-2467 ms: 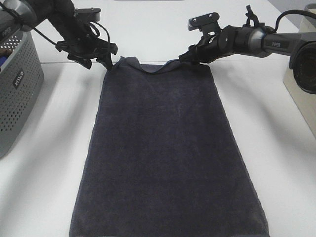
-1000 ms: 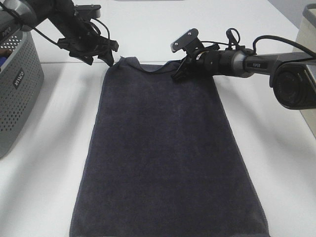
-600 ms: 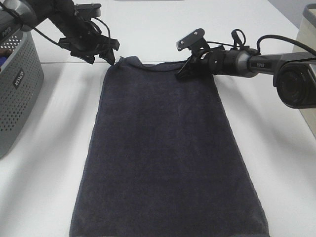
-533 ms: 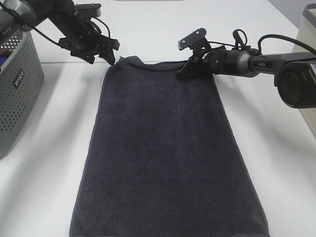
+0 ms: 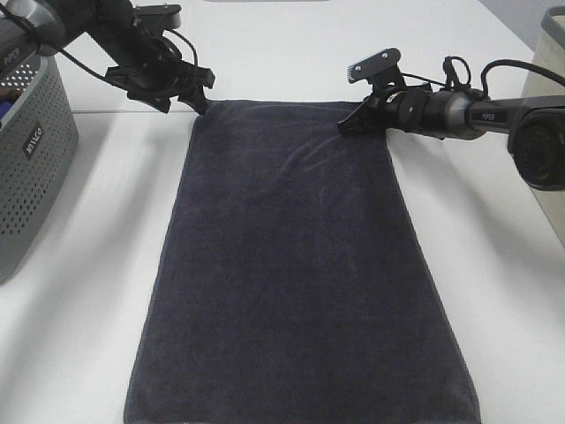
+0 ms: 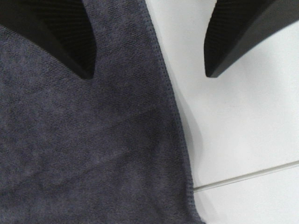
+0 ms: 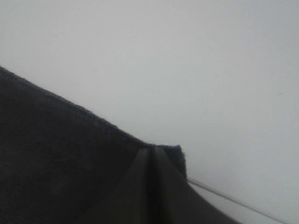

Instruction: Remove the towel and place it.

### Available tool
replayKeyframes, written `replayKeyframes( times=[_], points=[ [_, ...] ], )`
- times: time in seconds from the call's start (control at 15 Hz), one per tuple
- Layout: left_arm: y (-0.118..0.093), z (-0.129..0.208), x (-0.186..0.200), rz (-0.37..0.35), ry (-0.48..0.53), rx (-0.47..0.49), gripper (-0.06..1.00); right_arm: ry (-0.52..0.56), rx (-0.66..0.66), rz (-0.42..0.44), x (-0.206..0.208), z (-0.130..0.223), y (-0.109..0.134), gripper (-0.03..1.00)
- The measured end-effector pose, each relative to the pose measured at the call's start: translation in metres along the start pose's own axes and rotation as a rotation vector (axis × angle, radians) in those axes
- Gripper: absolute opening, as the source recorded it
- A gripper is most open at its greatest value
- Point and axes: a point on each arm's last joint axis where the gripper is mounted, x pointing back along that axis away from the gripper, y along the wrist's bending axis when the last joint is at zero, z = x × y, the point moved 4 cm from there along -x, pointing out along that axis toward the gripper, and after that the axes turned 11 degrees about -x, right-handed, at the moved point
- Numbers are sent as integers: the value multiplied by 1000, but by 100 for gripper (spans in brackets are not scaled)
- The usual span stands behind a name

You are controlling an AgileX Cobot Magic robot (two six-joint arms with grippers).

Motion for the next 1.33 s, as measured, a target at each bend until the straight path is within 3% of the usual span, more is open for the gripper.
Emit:
replayKeyframes(
  times=[0.2,0.4,0.73,0.8,1.0,1.07,1.13,1.33],
  points=[
    [0,-1,0,1,-5,3,63,-21,-7,12,0,-7,-6,1],
    [0,-1,0,0,-8,4,63,-94,-62,11,7,-46,-11,1],
    [0,-1,0,1,-9,13,66,86,-164,-99,50,-90,-7,1],
    [-1,0,1,8,6,23,69,114,-187,-116,60,-100,-6,8],
    [-2,-5,16,0,12,18,71,233,-252,-163,90,-117,-3,59],
    [-3,-10,28,-7,0,13,71,279,-265,-176,101,-121,-2,71],
    [-4,-16,42,-13,-7,6,71,337,-274,-194,113,-123,0,77],
    [-4,-26,81,-54,1,-26,71,440,-286,-229,164,-151,-1,80]
  ],
)
